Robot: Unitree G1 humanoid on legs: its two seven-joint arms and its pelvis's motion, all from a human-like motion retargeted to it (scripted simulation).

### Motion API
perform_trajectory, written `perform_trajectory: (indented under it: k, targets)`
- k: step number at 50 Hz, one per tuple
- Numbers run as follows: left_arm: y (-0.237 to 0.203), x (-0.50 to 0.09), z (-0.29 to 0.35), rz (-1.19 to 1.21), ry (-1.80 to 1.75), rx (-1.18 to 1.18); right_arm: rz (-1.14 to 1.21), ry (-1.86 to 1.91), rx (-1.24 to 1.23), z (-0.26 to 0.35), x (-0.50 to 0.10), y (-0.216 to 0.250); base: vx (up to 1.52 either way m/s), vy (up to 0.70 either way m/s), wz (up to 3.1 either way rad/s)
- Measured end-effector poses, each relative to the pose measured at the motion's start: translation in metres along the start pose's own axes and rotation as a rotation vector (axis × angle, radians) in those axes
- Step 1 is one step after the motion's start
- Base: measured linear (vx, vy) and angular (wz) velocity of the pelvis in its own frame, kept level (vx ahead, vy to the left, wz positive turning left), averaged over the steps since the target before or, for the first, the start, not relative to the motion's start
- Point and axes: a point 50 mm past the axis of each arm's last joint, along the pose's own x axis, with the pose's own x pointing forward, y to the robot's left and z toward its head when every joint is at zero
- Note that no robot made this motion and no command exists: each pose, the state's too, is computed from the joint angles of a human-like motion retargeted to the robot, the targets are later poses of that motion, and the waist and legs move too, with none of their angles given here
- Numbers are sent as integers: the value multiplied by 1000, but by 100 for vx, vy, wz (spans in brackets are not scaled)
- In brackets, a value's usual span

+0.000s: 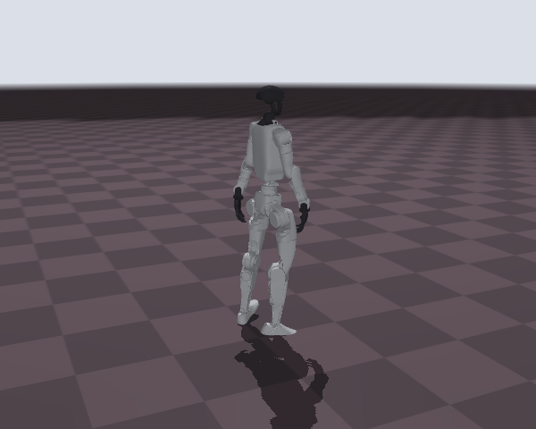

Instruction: In place motions

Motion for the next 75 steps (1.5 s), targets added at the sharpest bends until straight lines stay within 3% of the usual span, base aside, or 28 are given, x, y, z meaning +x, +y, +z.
perform_trajectory:
  k: [4,11,15,18,21,24,30,35,42,47,50,53,60,63,69,75]
  targets:
    - [-98,-12,55,-196,-103,300,151,349,373,-101,-7,68,-4,-3,76]
    - [-263,-69,96,-307,-320,1191,253,759,1078,-204,-65,190,1,0,13]
    - [-320,-116,114,-235,-663,1502,164,805,1226,-225,-83,217,1,0,-24]
    - [-328,-135,126,-147,-884,1515,139,862,1218,-234,-92,221,-4,1,-28]
    - [-309,-126,134,-70,-940,1413,133,894,1176,-234,-91,212,-1,1,-8]
    - [-263,-90,131,-18,-767,1299,163,840,1080,-220,-75,188,0,0,0]
    - [-111,-16,72,91,-122,983,179,561,608,-148,-28,92,0,0,0]
    - [12,5,-17,235,200,448,160,170,181,-34,-3,15,4,-1,-15]
    - [77,7,-116,164,281,-17,107,-301,-23,94,-18,-25,2,2,-24]
    - [81,6,-128,219,312,-103,76,-362,-102,111,-19,-20,0,0,0]
    - [61,11,-98,197,269,-27,81,-250,-139,80,-8,-7,1,-1,14]
    - [22,13,-43,170,183,192,110,-46,-71,20,4,15,-2,0,32]
    - [-131,-32,90,96,-126,987,139,568,462,-142,-21,111,-4,-1,26]
    - [-203,-65,119,50,-334,1211,95,771,740,-189,-47,153,0,0,0]
    - [-296,-127,139,-24,-685,1446,-3,881,1092,-237,-86,194,0,0,0]
    - [-306,-129,137,-71,-813,1432,-90,985,1143,-252,-102,202,0,0,0]
